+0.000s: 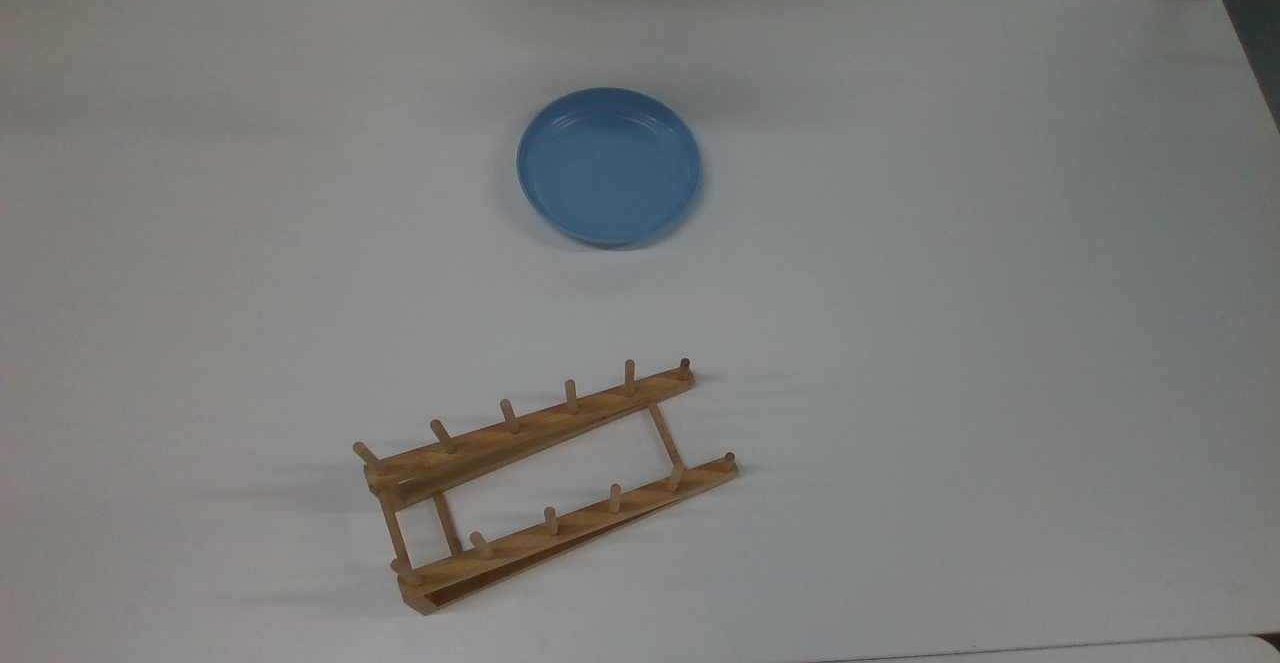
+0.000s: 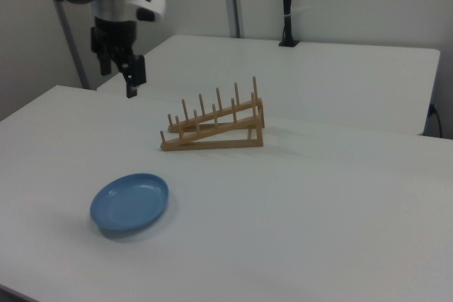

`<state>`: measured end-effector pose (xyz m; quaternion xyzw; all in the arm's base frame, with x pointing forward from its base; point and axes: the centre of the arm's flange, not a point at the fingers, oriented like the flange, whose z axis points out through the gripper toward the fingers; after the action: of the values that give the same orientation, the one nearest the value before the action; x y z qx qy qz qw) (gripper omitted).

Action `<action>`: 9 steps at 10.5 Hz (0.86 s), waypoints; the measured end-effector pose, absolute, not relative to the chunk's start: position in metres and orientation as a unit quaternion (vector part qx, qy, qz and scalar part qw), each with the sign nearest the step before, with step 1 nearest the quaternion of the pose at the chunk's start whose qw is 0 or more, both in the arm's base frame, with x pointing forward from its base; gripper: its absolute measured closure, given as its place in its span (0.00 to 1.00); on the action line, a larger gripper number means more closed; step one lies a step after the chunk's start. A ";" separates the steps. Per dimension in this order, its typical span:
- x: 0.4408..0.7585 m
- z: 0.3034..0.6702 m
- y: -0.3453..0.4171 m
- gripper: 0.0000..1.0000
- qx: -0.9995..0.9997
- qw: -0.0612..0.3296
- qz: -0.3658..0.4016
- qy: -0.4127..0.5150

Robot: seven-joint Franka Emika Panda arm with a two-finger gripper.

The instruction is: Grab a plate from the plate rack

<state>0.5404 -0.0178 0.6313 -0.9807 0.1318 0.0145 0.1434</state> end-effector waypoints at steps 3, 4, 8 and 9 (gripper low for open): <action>0.535 0.640 -0.005 0.00 -0.992 0.062 -0.004 0.111; 0.540 0.642 -0.008 0.00 -0.993 0.042 -0.025 0.111; 0.547 0.645 -0.019 0.00 -0.994 -0.004 -0.057 0.096; 0.548 0.643 -0.021 0.00 -0.994 -0.019 -0.057 0.088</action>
<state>0.5480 -0.0209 0.6434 -0.9943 0.0880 -0.0569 -0.0194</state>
